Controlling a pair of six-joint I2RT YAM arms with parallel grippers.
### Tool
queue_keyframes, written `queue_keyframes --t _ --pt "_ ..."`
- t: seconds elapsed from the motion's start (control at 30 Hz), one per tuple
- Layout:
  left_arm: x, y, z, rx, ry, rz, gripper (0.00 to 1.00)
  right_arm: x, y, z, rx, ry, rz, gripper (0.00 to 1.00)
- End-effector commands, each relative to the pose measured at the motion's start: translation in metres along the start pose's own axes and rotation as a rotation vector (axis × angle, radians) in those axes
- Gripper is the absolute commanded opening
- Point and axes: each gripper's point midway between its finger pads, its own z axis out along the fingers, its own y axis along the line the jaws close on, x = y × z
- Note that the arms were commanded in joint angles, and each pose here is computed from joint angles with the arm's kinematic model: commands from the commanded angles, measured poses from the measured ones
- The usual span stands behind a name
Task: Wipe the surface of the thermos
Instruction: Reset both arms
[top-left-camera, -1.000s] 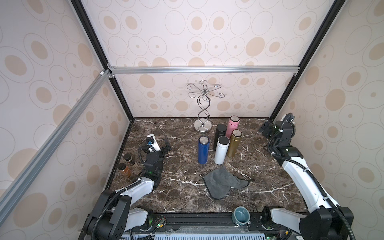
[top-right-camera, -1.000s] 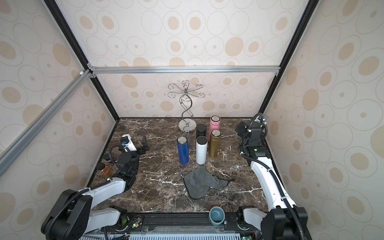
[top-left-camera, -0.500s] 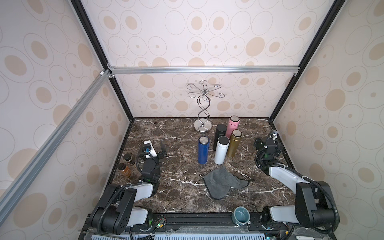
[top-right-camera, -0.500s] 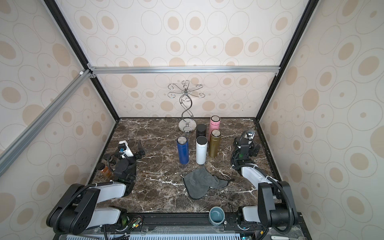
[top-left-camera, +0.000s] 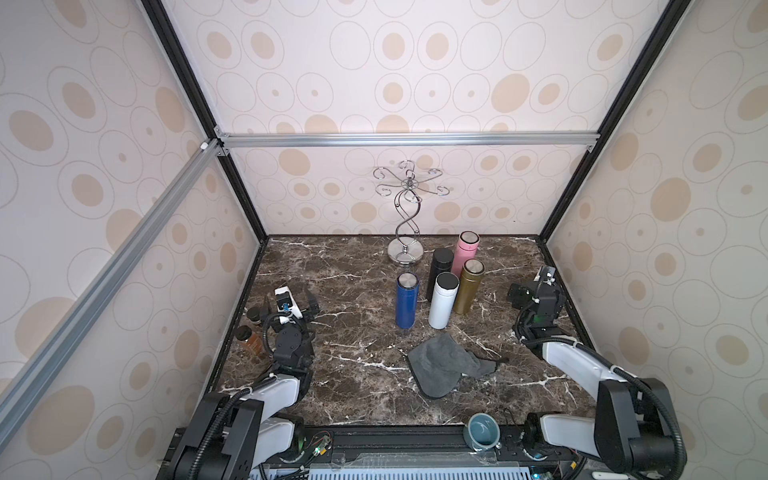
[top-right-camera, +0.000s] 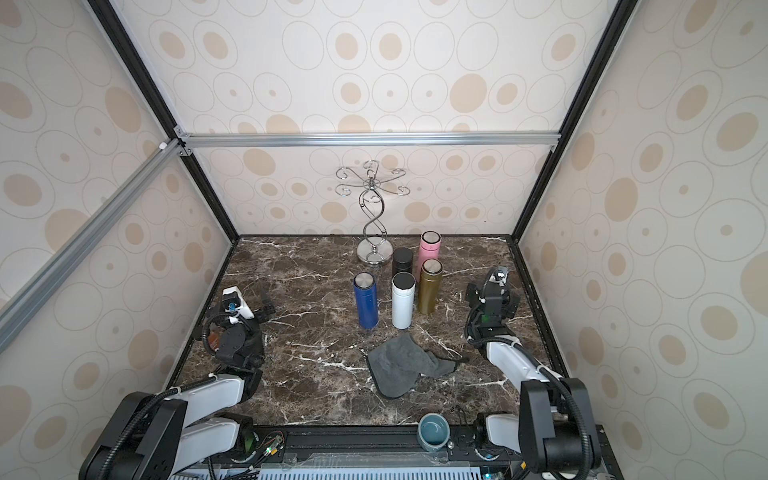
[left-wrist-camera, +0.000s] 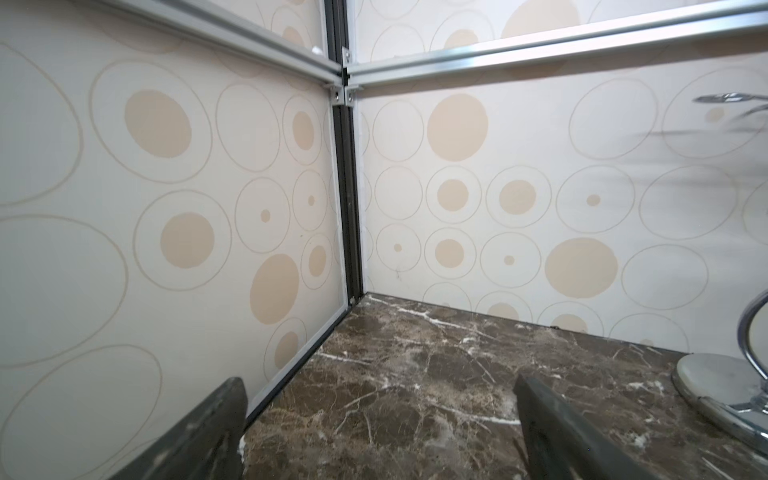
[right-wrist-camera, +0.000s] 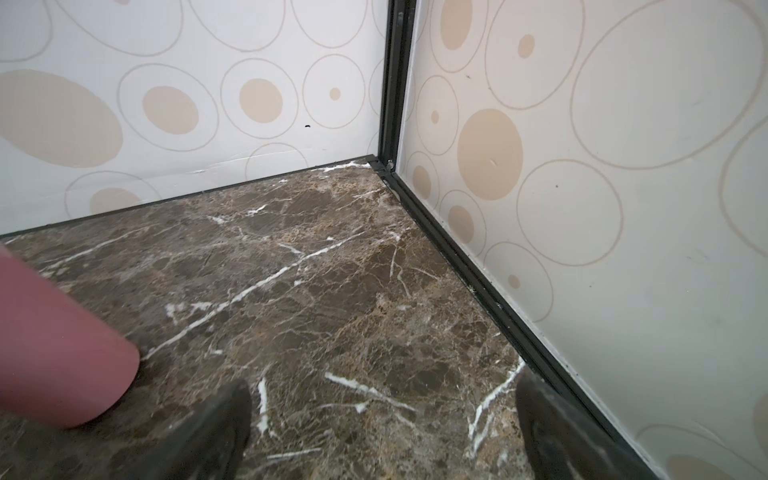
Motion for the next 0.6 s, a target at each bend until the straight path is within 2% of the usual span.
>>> queue_keyframes --t 0.0,0.03,0.13,0.17,0.2,0.27,0.33,0.4,0.57 --pt "0.051 -0.005 0.006 0.066 0.146 0.026 1.0 0.022 0.005 -0.007 -0.06 0.053 -0.025 1.0" --pt "0.049 -0.003 0.008 0.052 0.116 0.003 1.0 0.027 0.004 -0.006 -0.054 0.059 -0.025 1.0" --pt "0.066 -0.018 0.009 0.15 0.107 -0.005 1.0 0.034 0.01 -0.001 -0.084 0.017 -0.01 1.0" --pt "0.063 -0.02 0.011 0.162 0.079 0.007 1.0 0.038 0.013 0.001 -0.096 0.013 -0.007 1.0" --pt "0.072 -0.021 0.011 0.175 0.143 0.008 1.0 0.043 0.016 0.005 -0.101 0.015 -0.002 1.0" --pt "0.067 -0.02 0.013 0.169 0.107 -0.001 1.0 0.049 0.02 0.011 -0.113 0.005 -0.01 1.0" --pt "0.072 -0.021 0.013 0.175 0.145 0.002 1.0 0.056 0.021 0.016 -0.106 -0.007 -0.007 1.0" --pt "0.068 -0.019 0.012 0.17 0.112 0.0 1.0 0.056 0.028 0.017 -0.124 -0.022 -0.035 1.0" --pt "0.071 -0.02 0.013 0.171 0.134 0.002 1.0 0.057 0.035 0.018 -0.137 -0.006 -0.066 1.0"
